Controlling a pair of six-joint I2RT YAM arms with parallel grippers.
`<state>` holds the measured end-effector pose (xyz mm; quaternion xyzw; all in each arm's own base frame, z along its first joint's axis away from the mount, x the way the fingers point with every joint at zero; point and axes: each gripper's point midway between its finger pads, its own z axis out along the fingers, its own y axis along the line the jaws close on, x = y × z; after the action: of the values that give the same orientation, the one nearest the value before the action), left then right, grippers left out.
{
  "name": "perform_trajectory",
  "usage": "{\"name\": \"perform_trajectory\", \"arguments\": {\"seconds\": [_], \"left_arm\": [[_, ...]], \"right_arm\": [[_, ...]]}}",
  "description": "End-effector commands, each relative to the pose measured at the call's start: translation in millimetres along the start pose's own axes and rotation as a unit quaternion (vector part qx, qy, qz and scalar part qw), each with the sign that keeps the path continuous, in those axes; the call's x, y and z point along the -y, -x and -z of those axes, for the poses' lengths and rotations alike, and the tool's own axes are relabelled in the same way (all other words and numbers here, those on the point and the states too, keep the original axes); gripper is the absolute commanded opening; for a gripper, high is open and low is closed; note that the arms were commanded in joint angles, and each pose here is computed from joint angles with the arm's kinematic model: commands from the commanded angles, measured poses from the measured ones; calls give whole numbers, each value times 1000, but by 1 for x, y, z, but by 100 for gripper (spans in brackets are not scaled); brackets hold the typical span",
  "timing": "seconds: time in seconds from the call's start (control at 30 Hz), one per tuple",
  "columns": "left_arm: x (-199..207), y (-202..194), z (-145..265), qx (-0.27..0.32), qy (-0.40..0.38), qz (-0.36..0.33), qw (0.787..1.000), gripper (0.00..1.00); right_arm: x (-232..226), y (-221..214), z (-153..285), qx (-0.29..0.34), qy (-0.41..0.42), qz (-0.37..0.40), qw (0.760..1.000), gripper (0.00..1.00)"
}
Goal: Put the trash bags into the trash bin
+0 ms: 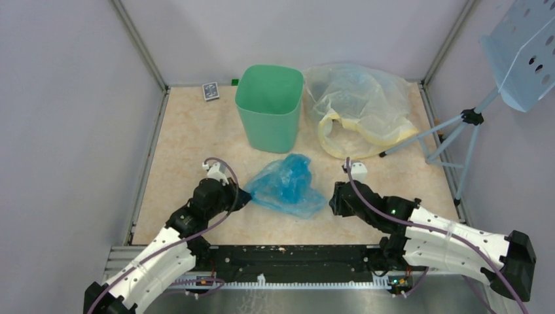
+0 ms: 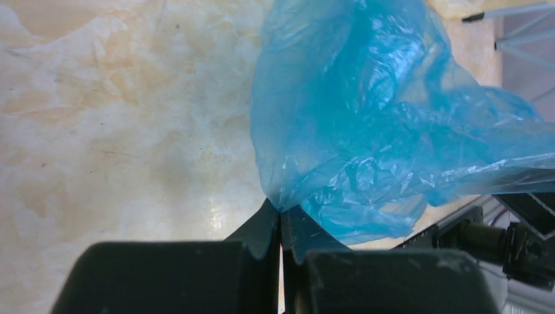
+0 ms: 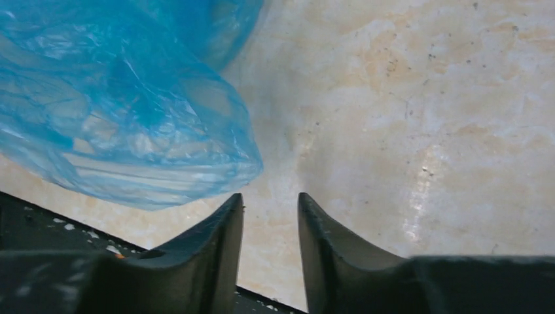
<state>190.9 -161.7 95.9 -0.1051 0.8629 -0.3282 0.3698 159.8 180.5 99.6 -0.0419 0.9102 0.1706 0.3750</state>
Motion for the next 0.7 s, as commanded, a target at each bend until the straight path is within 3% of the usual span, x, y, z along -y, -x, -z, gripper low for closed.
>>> {"name": "perform_trajectory", "arguments": {"seconds": [0.0,0.1,0.23,0.43,0.67], "left_arm": [[45,16,7,-2,-91,-59,994,0],[53,12,6,-22,-106,-68,992,0],[56,10,6,-34,-109,-75,991,0],[56,13,5,-30,-107,-79,991,0],[60,13,5,-32,-113,-85,989,0]], "right_arm": [[-34,32,7,46,76,37,995,44],[-56,46,12,62,122,87,987,56],[-80,49,12,56,174,173,968,57],[-80,52,-12,53,147,257,954,62],[-95,55,-47,41,149,284,946,67]]}}
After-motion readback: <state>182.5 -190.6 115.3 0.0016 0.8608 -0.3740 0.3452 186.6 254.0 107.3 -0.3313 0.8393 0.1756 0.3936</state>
